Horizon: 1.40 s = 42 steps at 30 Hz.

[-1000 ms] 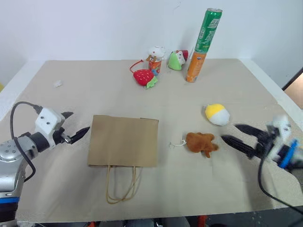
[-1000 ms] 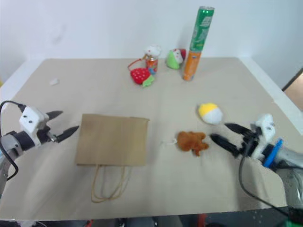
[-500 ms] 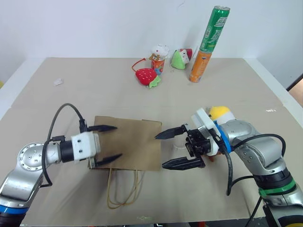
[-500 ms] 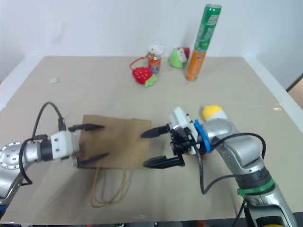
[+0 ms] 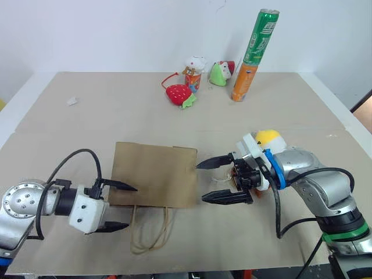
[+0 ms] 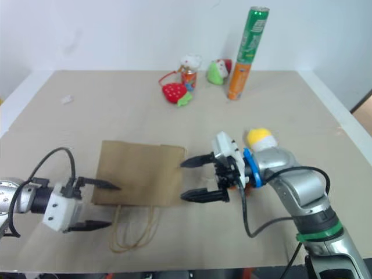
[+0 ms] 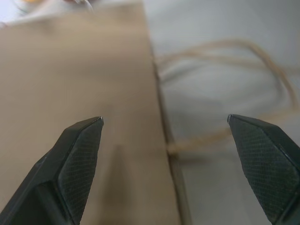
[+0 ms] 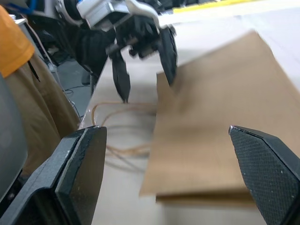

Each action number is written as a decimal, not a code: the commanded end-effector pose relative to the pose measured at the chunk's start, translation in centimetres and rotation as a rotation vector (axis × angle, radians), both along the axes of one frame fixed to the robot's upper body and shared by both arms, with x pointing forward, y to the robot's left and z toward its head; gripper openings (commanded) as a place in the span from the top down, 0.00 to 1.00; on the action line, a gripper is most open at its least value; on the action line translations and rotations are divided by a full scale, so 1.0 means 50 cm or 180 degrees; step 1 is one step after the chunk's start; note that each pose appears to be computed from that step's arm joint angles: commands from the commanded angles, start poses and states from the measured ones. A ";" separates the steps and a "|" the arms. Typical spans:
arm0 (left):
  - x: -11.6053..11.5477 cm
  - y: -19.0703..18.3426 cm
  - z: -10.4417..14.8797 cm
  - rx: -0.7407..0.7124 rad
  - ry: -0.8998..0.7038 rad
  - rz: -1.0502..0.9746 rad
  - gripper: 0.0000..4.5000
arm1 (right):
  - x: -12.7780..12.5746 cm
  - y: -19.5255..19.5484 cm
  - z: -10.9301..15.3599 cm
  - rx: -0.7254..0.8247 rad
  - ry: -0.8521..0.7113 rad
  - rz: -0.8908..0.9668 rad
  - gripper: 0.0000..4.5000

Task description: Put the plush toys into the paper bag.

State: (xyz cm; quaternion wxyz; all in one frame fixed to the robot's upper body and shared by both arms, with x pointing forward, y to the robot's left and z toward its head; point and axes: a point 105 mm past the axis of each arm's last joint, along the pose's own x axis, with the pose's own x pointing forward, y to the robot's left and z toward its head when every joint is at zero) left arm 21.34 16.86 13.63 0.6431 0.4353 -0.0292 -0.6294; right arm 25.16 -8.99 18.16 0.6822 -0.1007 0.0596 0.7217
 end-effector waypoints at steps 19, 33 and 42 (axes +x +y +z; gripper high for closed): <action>-0.032 -0.096 0.005 -0.0357 -0.0205 -0.0857 0.26 | 0.004 -0.014 0.018 -0.0001 -0.0297 -0.0187 0.00; 0.079 -0.116 0.139 -0.1619 0.0065 0.0140 1.00 | 0.006 -0.025 0.001 -0.0064 -0.0287 -0.0270 0.00; 0.135 -0.136 0.190 -0.2185 0.0072 0.0593 1.00 | 0.016 -0.019 -0.003 0.0006 -0.0290 -0.0421 0.00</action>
